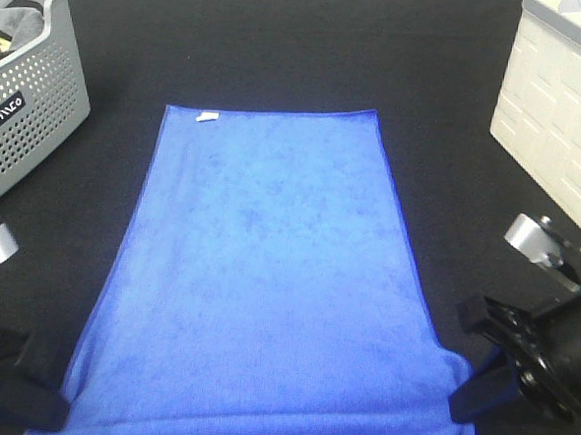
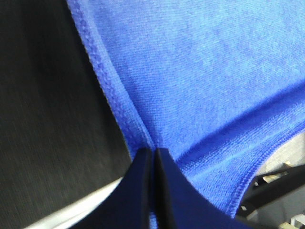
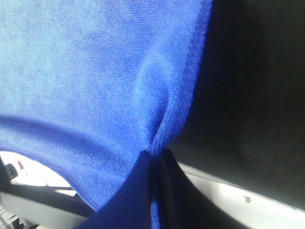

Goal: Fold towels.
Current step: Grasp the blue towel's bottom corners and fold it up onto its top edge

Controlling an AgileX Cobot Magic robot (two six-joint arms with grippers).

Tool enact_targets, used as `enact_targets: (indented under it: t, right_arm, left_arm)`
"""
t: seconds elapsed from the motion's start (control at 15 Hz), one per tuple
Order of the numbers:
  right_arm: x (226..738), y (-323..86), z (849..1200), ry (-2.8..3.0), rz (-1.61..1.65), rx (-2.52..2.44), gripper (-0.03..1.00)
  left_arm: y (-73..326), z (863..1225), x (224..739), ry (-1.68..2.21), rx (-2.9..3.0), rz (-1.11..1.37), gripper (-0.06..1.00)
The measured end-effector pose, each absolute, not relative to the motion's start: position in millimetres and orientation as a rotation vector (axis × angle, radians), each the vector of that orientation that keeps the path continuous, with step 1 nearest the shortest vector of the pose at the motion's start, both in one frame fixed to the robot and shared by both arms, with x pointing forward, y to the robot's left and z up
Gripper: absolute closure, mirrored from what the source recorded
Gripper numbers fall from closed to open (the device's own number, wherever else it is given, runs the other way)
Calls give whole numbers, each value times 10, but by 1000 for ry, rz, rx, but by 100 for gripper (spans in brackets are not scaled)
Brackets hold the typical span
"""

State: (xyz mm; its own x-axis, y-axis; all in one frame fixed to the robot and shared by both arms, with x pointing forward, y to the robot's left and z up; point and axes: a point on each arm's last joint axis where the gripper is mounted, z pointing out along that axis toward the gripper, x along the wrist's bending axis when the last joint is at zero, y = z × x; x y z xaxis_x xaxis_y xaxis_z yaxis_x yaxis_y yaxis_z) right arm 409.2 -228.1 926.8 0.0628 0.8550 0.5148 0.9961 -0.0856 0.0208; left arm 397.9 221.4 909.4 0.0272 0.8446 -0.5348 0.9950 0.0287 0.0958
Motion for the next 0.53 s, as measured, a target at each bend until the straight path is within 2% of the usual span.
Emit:
enact_targets:
  t: [0.27, 0.53]
  right_arm:
    - [3983, -2291, 9433, -1873, -643, -2001, 97]
    - [4371, -2262, 9469, -1942, -625, -1991, 97]
  left_arm:
    - [2205, 9173, 3887, 1838, 1850, -480, 94]
    - [2171, 9390, 4254, 1811, 1796, -335, 94]
